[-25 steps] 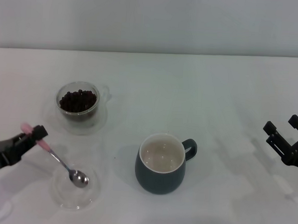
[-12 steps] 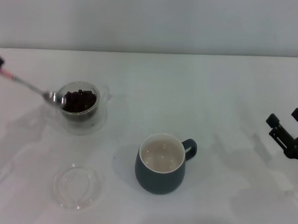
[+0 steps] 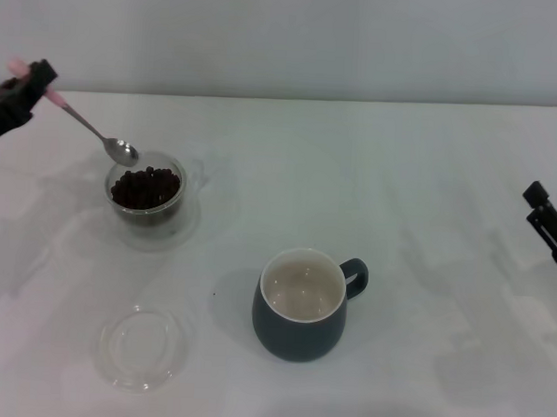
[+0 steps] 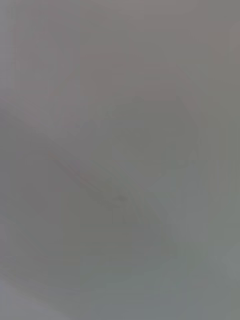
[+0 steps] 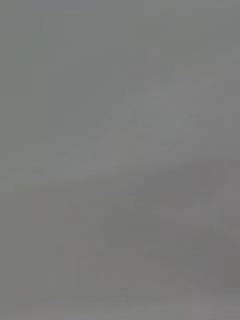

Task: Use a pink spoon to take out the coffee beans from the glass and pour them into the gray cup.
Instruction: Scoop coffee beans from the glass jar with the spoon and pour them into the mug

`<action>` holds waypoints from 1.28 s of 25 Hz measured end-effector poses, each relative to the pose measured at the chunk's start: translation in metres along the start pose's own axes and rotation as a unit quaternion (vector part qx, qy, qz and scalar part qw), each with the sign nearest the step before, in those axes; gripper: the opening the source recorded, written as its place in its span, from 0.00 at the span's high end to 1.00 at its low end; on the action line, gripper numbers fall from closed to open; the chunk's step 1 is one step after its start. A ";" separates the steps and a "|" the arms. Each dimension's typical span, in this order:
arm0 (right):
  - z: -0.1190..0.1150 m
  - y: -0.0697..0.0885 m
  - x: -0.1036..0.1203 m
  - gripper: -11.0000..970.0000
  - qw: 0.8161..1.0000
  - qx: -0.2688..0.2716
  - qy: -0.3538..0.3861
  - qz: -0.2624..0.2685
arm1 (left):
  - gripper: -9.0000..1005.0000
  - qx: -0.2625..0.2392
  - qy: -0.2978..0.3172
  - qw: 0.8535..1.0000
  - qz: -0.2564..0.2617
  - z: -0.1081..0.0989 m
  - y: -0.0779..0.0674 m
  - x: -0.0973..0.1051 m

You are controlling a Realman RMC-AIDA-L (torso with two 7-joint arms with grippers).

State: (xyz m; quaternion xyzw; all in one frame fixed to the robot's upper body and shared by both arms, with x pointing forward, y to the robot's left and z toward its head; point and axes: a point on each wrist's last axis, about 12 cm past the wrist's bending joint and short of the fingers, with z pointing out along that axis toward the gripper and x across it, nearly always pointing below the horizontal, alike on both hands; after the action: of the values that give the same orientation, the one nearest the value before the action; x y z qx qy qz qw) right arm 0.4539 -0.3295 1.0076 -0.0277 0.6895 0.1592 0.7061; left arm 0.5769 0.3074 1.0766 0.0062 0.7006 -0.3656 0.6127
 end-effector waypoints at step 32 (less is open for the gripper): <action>0.001 -0.012 -0.012 0.19 0.999 0.020 -0.035 -0.009 | 0.86 -0.031 0.118 0.992 -0.029 0.032 -0.008 0.027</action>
State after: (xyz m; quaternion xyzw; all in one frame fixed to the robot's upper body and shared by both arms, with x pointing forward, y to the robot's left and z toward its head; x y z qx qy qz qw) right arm 0.4584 -0.3430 1.0178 -0.0146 0.6672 0.1398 0.7315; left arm 0.5937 0.2734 1.0579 0.0100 0.7787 -0.3580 0.5151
